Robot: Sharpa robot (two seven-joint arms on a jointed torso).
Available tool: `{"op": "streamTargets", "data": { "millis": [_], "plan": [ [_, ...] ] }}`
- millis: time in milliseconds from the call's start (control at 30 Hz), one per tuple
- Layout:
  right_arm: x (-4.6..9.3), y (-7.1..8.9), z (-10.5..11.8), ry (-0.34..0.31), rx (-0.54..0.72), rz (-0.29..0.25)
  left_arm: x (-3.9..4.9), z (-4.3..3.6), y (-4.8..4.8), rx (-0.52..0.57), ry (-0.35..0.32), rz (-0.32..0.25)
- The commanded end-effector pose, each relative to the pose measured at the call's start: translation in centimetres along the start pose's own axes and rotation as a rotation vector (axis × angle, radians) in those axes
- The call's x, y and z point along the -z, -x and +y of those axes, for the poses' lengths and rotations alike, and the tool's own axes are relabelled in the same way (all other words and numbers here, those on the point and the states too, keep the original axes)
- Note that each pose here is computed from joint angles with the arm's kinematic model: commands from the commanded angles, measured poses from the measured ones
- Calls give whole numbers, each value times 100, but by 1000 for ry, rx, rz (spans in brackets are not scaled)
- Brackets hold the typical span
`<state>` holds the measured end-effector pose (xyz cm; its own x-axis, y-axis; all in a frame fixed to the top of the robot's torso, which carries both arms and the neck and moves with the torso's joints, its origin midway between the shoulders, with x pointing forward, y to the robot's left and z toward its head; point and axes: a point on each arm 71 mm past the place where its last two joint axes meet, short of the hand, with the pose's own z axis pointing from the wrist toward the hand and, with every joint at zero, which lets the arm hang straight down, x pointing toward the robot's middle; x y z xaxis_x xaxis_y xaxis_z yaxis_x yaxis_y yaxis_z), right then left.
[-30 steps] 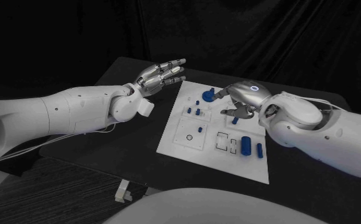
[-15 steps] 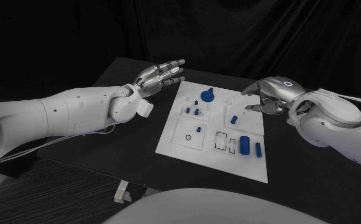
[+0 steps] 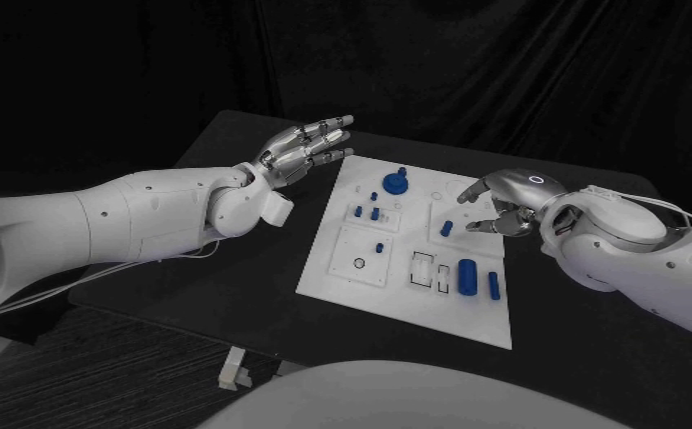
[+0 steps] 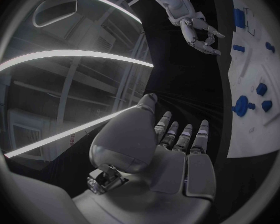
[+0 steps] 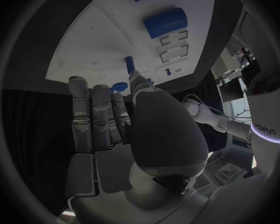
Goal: Assemble the parts on the task board
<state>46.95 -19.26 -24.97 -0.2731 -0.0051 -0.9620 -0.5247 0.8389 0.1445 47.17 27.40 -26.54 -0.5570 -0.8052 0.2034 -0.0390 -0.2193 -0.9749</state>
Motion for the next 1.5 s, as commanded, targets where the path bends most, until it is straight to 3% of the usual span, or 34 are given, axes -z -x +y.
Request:
{"op": "streamTargets", "data": {
  "millis": [33,400,1500],
  "plan": [
    [-23,-92,0,-6,-4,56,4,-40,-15,12,-63,12],
    [-128,-254,77,30,-10,89,11,-34,-15,13,-61,12],
    [-290,-356,210,84,-9,115,16,-14,-20,15,-54,12]
  ]
}}
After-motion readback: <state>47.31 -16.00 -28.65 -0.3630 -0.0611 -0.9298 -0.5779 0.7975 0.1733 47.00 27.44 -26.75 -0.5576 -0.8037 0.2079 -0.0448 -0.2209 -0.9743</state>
